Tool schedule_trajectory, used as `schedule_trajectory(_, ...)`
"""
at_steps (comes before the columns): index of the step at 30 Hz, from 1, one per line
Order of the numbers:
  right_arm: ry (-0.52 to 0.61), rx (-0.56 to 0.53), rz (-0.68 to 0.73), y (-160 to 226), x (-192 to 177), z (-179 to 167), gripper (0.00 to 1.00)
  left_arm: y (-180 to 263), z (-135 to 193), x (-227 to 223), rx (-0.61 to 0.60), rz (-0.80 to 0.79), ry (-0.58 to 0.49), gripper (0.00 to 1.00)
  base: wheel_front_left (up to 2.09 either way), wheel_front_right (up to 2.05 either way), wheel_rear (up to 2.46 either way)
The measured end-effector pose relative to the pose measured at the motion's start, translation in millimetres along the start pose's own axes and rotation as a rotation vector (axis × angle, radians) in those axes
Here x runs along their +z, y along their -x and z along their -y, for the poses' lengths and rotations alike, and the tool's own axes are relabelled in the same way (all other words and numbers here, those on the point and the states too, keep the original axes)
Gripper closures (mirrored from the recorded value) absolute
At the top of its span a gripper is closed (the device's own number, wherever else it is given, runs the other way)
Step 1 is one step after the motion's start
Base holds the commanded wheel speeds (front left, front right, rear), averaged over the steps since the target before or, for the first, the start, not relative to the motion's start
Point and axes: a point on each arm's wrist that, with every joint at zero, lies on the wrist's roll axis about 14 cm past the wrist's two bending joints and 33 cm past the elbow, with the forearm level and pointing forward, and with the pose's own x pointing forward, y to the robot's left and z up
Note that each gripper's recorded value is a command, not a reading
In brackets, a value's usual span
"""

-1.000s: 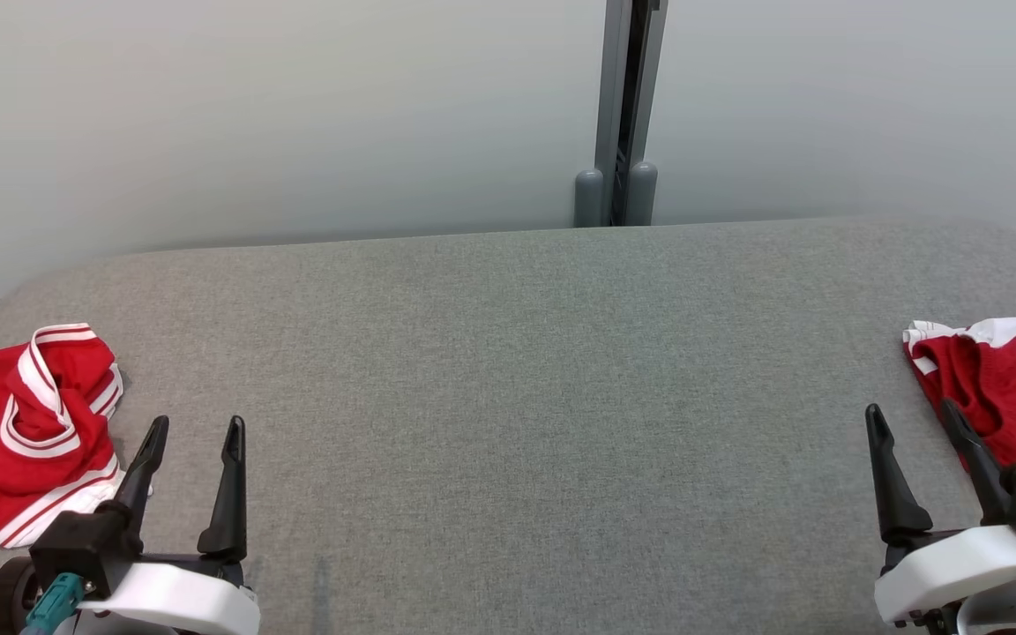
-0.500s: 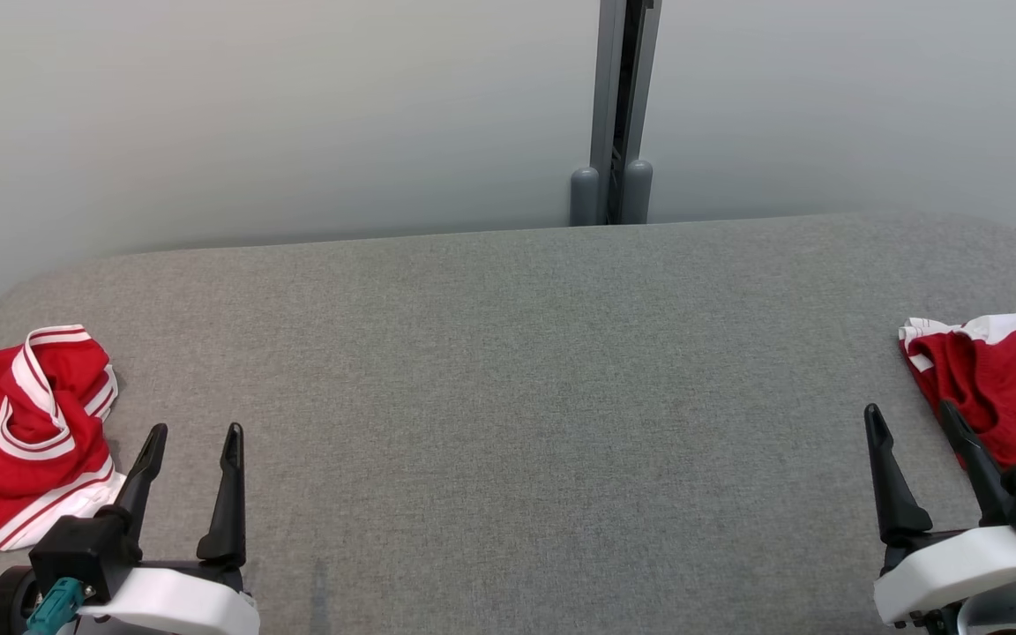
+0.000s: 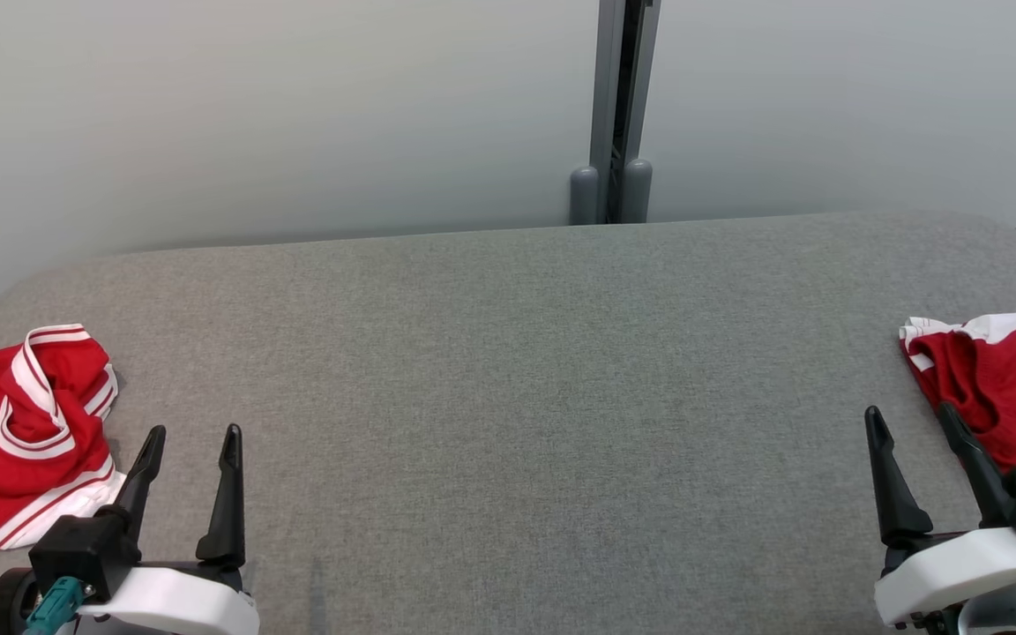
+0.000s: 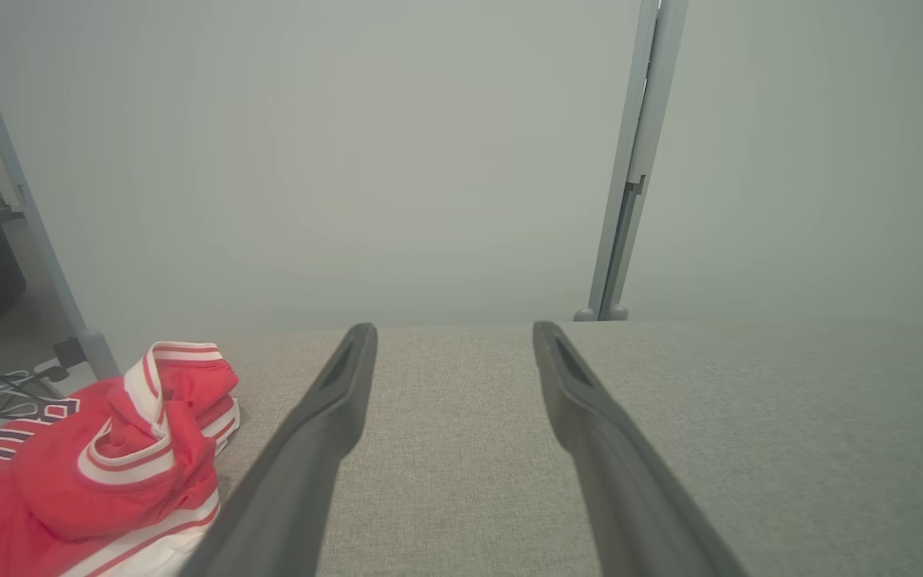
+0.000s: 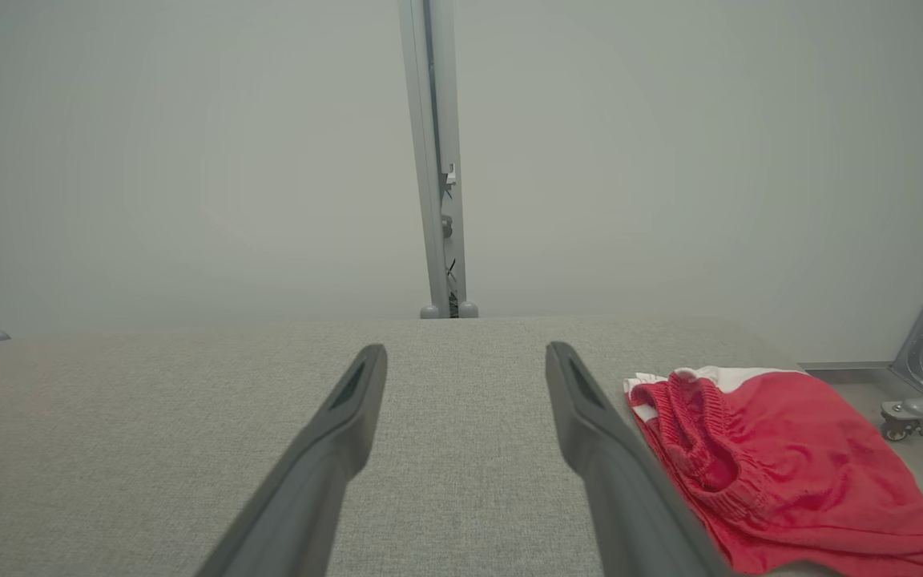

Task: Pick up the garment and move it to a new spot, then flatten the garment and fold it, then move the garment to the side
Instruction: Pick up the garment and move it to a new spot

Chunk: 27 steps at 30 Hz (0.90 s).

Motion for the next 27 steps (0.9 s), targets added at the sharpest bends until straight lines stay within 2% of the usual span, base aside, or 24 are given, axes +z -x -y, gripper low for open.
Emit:
schedule_trajectory(11, 0.0, 0.077, -0.011, -18.2, -4.1, -25.1, 0.0, 11.3, -27.1, 9.4, 0.084, 0.035, -0.005, 0.0, 0.0, 0.0, 0.0)
schedule_trajectory(16, -0.004, 0.197, -0.016, -34.7, -6.7, -66.5, 0.0, 25.6, -56.8, 21.8, 0.178, 0.079, -0.007, 0.0, 0.0, 0.0, 0.0)
schedule_trajectory(25, -0.021, 0.432, -0.029, -56.7, -12.7, -152.0, 0.0, 77.2, -120.1, 33.9, 0.399, 0.12, -0.026, 0.0, 0.0, 0.0, 0.0)
schedule_trajectory(27, -0.022, 0.453, -0.029, -58.5, -12.9, -159.7, 0.0, 82.9, -125.1, 34.4, 0.42, 0.121, -0.025, 0.0, 0.0, 0.0, 0.0)
